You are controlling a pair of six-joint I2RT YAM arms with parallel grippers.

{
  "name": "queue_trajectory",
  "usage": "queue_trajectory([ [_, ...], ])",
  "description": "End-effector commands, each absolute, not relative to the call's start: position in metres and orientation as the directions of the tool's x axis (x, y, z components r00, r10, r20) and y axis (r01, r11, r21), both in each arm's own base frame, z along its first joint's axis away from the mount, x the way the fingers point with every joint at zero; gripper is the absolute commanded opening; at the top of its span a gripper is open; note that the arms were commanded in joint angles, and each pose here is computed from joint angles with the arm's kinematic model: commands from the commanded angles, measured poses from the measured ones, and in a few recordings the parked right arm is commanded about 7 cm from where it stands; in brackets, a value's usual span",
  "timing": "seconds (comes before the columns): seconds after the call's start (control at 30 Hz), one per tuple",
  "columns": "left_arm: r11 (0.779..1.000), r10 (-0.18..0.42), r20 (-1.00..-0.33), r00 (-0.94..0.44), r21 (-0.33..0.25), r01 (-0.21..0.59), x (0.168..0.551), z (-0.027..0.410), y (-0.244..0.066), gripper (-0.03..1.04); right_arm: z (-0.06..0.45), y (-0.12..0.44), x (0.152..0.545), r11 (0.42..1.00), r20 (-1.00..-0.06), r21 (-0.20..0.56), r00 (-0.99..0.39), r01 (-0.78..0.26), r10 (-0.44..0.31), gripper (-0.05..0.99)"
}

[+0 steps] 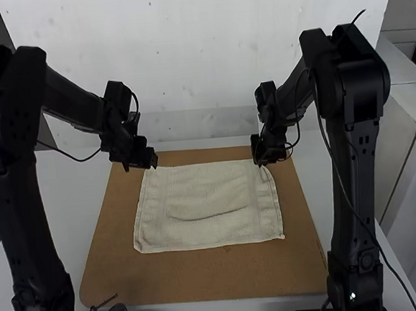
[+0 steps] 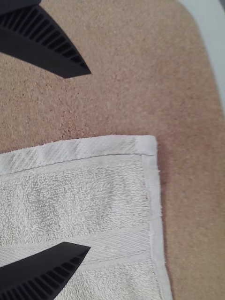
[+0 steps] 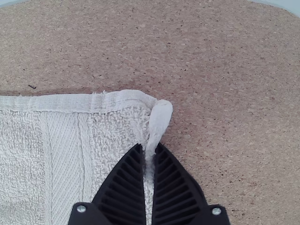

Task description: Fold the towel.

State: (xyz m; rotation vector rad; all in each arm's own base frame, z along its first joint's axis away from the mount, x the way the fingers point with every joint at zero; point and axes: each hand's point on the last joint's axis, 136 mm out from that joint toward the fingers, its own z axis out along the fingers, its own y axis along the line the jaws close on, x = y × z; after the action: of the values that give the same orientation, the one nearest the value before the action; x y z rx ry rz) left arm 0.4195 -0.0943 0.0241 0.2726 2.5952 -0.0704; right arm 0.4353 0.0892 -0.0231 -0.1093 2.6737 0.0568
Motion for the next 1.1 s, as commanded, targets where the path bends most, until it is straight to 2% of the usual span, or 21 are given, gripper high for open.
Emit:
queue_trajectory([
  [0.0, 0.983, 0.165, -0.464, -0.87, 0.006, 0.184, 0.428, 0.012, -0.096, 0.89, -0.041, 0.06, 0.419, 0.998, -0.391, -0.048, -0.919, -0.041, -0.057, 0.01],
  [0.27, 0.984, 0.166, -0.409, -0.897, 0.015, 0.176, 0.431, -0.018, -0.09, 0.9, -0.038, 0.064, 0.412, 0.996, -0.397, -0.061, -0.914, -0.062, -0.081, 0.01],
  [0.4, 0.982, 0.164, -0.406, -0.899, -0.023, 0.189, 0.435, -0.022, -0.097, 0.9, -0.039, 0.065, 0.41, 0.996, -0.395, -0.066, -0.915, -0.066, -0.087, 0.01],
  [0.7, 0.979, 0.165, -0.401, -0.901, -0.045, 0.2, 0.44, -0.027, -0.104, 0.89, -0.04, 0.063, 0.407, 0.996, -0.392, -0.068, -0.916, -0.063, -0.084, 0.01],
  [0.77, 0.979, 0.163, -0.388, -0.907, -0.046, 0.196, 0.439, -0.031, -0.104, 0.76, -0.041, 0.063, 0.406, 0.996, -0.393, -0.067, -0.915, -0.063, -0.084, 0.01],
  [0.83, 0.984, 0.137, -0.378, -0.915, -0.057, 0.171, 0.436, -0.032, -0.104, 0.42, -0.041, 0.063, 0.406, 0.996, -0.393, -0.067, -0.915, -0.063, -0.084, 0.01],
  [0.9, 0.983, 0.145, -0.373, -0.917, -0.054, 0.177, 0.433, -0.033, -0.106, 0.07, -0.038, 0.062, 0.406, 0.996, -0.399, -0.067, -0.913, -0.062, -0.084, 0.01],
  [0.93, 0.982, 0.149, -0.371, -0.916, -0.055, 0.182, 0.432, -0.033, -0.107, 0.02, -0.036, 0.063, 0.407, 0.996, -0.404, -0.066, -0.911, -0.064, -0.085, 0.01],
  [1.07, 0.977, 0.151, -0.408, -0.9, -0.078, 0.199, 0.434, -0.014, -0.116, 0.02, -0.027, 0.062, 0.416, 0.997, -0.443, -0.06, -0.893, -0.056, -0.077, 0.01],
])
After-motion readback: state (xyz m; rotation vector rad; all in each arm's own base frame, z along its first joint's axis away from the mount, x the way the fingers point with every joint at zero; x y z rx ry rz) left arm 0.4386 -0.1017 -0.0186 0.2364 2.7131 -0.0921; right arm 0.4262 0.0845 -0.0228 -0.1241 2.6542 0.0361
